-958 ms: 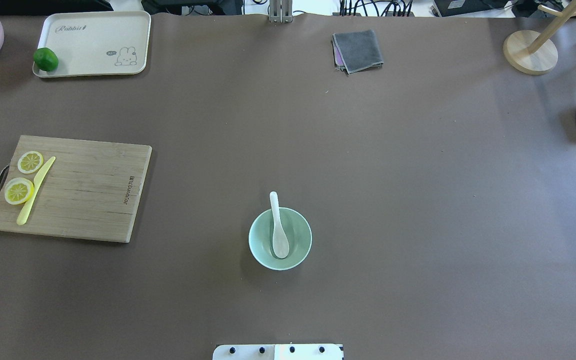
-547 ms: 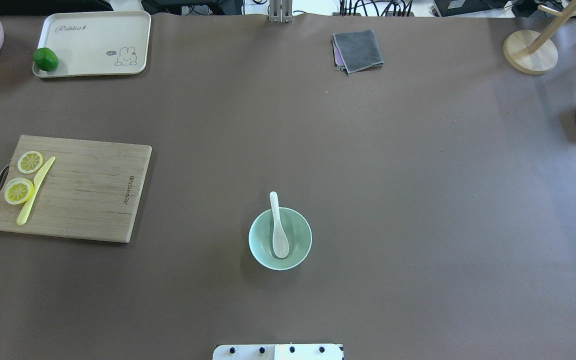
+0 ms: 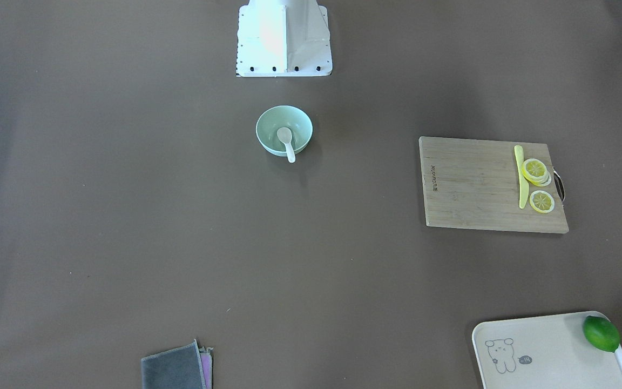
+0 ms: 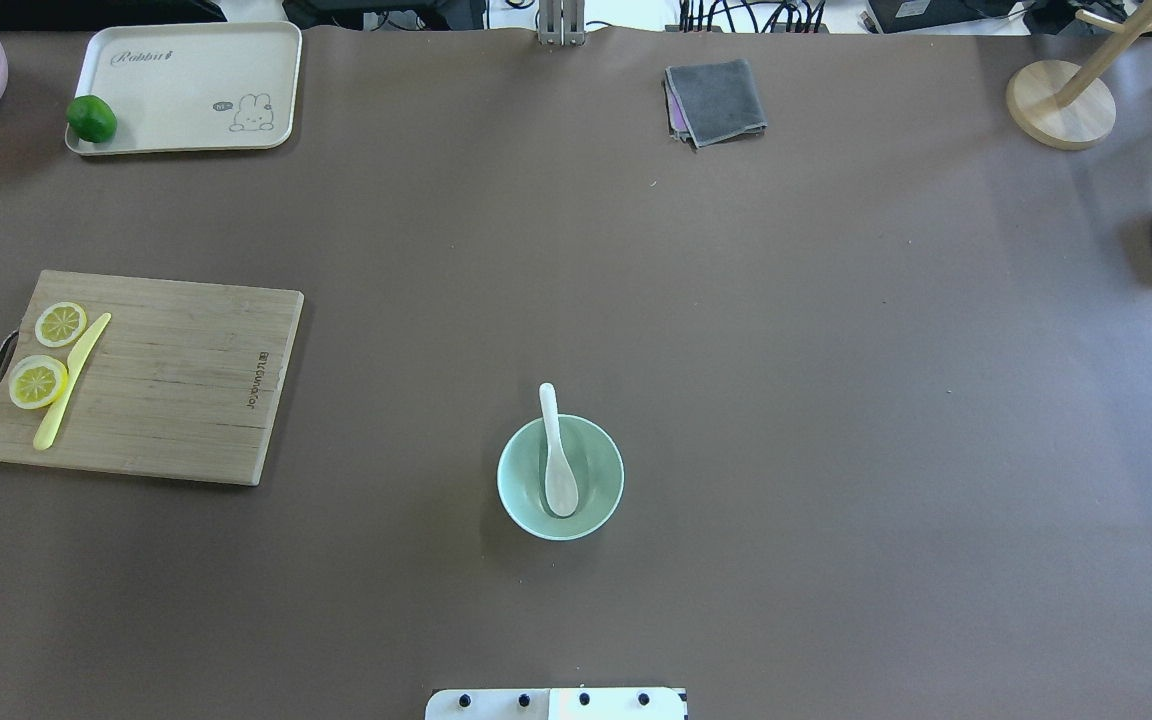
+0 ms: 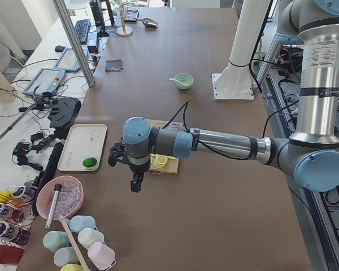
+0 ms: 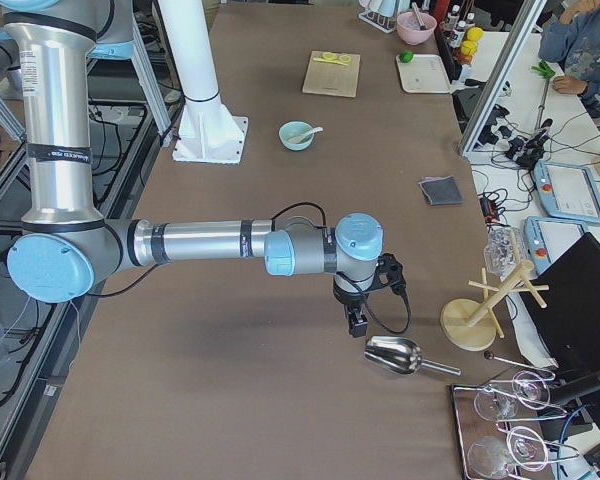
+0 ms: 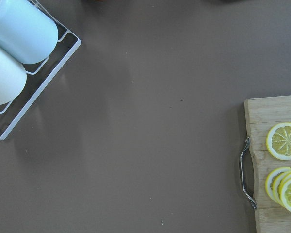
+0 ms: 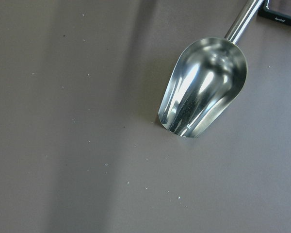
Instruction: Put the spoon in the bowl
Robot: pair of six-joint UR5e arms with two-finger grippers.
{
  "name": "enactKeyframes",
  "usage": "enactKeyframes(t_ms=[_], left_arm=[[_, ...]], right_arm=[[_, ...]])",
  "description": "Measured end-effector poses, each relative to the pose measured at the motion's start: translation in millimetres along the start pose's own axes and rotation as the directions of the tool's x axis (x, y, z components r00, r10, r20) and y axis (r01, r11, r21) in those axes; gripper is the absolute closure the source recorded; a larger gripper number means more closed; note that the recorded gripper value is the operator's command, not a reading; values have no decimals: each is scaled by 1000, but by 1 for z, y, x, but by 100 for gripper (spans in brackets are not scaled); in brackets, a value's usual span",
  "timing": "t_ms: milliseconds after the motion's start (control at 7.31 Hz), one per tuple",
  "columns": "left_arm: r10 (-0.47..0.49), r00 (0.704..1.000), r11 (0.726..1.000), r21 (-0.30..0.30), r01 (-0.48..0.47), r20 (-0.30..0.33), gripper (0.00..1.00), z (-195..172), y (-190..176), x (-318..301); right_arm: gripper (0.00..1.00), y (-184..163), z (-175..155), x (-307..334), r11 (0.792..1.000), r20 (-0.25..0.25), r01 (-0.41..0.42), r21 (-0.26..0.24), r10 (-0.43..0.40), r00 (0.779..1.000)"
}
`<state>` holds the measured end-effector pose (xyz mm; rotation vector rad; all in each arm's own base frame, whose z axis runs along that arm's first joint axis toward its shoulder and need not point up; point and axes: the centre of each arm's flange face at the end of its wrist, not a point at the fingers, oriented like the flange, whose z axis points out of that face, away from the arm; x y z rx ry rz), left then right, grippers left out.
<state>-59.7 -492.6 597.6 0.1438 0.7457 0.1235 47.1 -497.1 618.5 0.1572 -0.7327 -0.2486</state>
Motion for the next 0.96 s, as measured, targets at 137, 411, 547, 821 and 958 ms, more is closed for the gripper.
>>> enactKeyframes(t_ms=[137,411,547,821,958], left_arm=[[-1,1000,1000,-1,1,0,2,0,0,0],[-1,1000,1000,-1,1,-1,2,0,0,0],[-1,1000,1000,-1,1,-1,2,1,0,-1],[-1,1000,1000,-2,1,0,2,1,0,-1],[-1,1000,1000,-2,1,0,2,1,0,-1]], right_arm=[[0,0,0,0,1000,0,0,1,0,1000],[0,1,1,0,1000,0,-1,-1,1,1000],[0,2,1,1,1000,0,-1,-1,1,1000],[0,2,2,1,1000,0,-2,-2,2,1000],[0,3,2,1,1000,0,-3,-2,3,1000]])
